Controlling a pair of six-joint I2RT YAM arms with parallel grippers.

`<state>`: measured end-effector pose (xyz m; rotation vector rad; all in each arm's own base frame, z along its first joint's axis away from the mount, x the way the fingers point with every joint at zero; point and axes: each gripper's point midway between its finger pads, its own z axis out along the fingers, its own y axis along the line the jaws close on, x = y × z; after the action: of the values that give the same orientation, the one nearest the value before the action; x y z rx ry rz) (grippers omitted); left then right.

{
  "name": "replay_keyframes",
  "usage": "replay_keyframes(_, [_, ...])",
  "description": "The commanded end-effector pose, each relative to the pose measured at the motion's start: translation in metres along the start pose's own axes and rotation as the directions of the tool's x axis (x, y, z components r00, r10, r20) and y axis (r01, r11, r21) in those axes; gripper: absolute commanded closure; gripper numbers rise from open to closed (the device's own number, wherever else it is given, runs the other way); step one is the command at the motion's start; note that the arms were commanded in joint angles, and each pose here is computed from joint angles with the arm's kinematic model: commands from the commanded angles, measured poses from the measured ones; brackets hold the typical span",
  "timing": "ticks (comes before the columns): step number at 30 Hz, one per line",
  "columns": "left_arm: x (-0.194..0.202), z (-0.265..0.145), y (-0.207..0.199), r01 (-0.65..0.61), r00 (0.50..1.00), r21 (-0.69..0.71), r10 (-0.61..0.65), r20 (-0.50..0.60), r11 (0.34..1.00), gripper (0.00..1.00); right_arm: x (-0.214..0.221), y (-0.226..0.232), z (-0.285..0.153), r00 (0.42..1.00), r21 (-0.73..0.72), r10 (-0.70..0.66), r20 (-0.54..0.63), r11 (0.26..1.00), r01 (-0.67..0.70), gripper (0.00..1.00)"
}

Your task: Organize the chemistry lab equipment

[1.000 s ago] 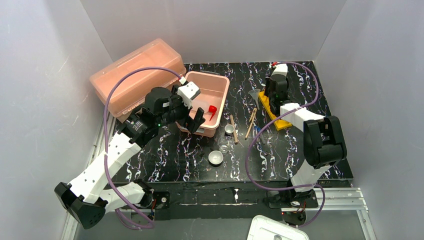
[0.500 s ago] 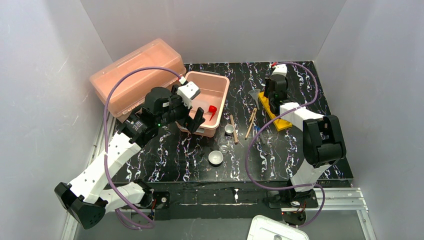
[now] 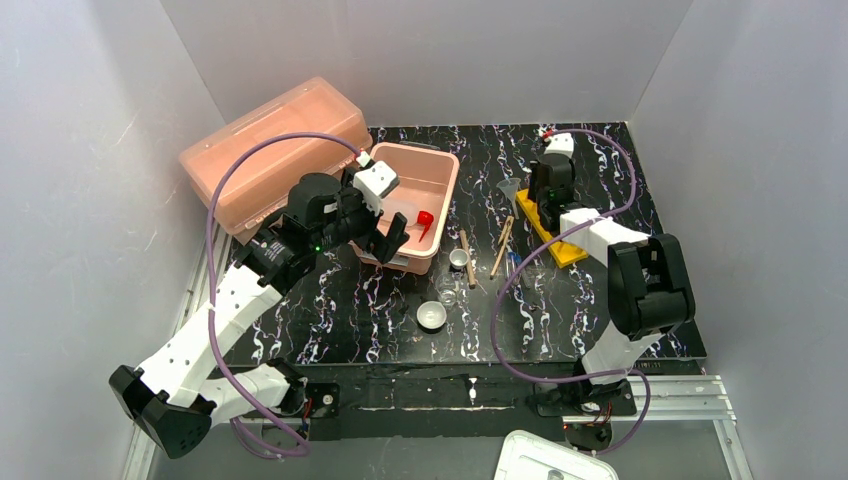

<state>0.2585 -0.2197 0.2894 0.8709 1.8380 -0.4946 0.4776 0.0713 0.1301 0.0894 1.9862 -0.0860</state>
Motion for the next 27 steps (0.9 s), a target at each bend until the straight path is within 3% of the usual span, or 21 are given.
replay_keyframes(1, [-0.009, -0.006, 0.006, -0.019, 0.999, -0.023, 0.02, 0.033, 1.0, 0.02, -0.021, -0.003, -0.016, 0.997, 0.019, 0.027, 0.076, 0.999, -0.028, 0.67])
replay_keyframes(10, [-0.011, -0.007, 0.01, -0.029, 0.999, -0.035, 0.03, 0.037, 0.999, 0.02, -0.024, 0.001, -0.026, 0.993, 0.0, 0.041, 0.108, 0.999, -0.042, 0.4])
replay_keyframes(17, [-0.015, -0.008, 0.012, -0.016, 0.999, -0.039, 0.018, 0.04, 0.999, 0.02, -0.056, 0.021, -0.048, 0.984, -0.099, 0.069, 0.162, 0.994, -0.053, 0.44])
replay_keyframes(23, [-0.005, -0.006, 0.018, 0.022, 1.0, -0.053, -0.022, 0.014, 0.998, 0.02, -0.039, 0.068, -0.052, 0.999, -0.256, 0.05, -0.02, 0.965, -0.054, 0.44])
replay_keyframes(27, [-0.001, -0.005, 0.021, 0.037, 0.999, -0.058, -0.037, 0.007, 0.998, 0.02, -0.004, 0.082, -0.038, 0.982, -0.231, 0.001, -0.191, 0.972, -0.046, 0.49])
